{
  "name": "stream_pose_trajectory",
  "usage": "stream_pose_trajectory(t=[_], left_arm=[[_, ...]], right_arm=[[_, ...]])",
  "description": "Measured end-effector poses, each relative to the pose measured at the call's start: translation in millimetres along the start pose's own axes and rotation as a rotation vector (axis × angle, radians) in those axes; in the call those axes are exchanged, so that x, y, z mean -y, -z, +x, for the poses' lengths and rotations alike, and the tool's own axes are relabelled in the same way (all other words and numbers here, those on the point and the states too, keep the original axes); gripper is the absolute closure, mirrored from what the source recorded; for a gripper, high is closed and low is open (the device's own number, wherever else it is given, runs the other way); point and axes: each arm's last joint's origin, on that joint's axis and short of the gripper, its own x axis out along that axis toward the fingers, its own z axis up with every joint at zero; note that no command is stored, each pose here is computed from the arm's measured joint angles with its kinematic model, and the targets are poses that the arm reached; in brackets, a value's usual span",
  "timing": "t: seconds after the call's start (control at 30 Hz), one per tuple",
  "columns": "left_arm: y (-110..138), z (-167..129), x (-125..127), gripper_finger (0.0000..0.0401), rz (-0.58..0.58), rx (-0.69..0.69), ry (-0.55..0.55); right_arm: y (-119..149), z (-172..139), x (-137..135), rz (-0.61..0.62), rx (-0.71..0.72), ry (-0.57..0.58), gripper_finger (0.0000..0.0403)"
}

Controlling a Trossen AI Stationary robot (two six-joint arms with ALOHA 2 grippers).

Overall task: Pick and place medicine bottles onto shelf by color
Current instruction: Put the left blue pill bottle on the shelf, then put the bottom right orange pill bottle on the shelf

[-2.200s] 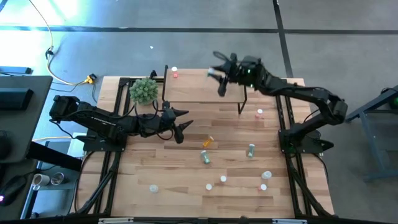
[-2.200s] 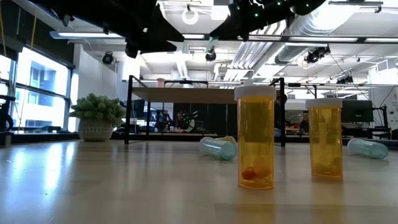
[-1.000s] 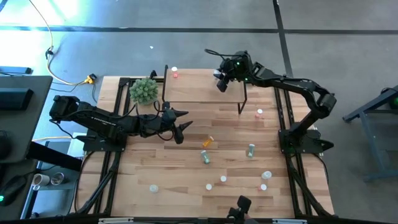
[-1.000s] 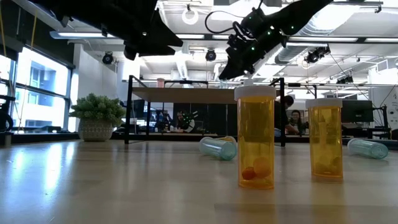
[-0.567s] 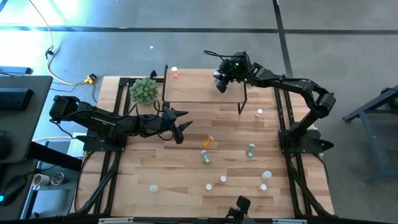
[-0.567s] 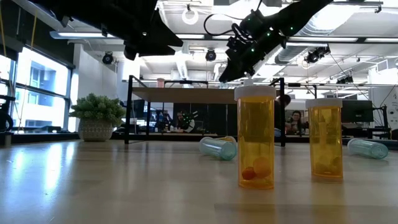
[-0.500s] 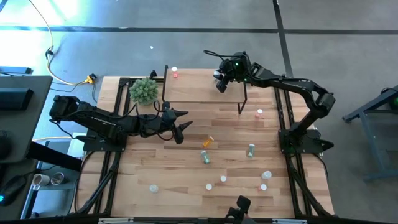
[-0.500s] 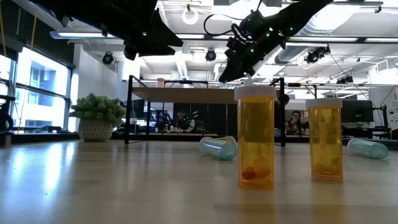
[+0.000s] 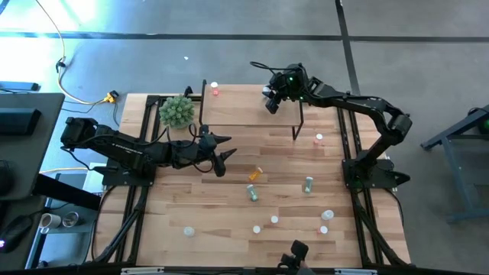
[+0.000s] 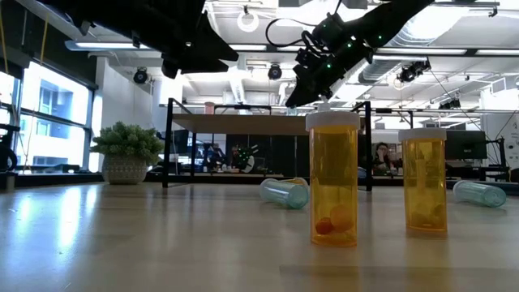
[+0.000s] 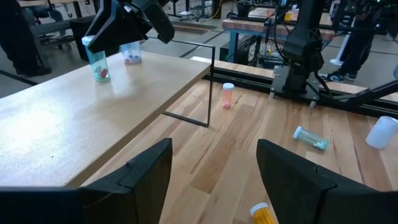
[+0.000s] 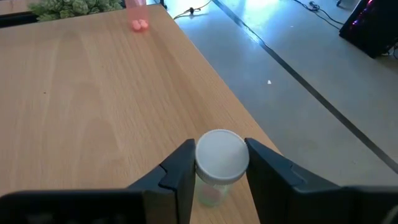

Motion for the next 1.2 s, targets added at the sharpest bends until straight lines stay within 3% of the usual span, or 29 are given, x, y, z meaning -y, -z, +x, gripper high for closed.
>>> stream_pose_trajectory(t=[0.4, 0.8, 1.2], left_arm=[[0.5, 0.0, -0.1, 0.0176, 0.003, -0.005, -0.001], [2.9, 0.0, -0.5, 0.0176, 0.024, -0.027, -0.004], [6.2, -0.2, -1.1, 0.0176, 0.053, -0.058, -0.008]], right_arm=[[0.2, -0.4, 0.4, -0.002, -0.006, 0.015, 0.0222], [-9.5, -14.7, -3.6, -0.011, 0.043, 0.003, 0.0219], [-22.2, -41.8, -35.1, -0.078, 0.064, -0.063, 0.0219]])
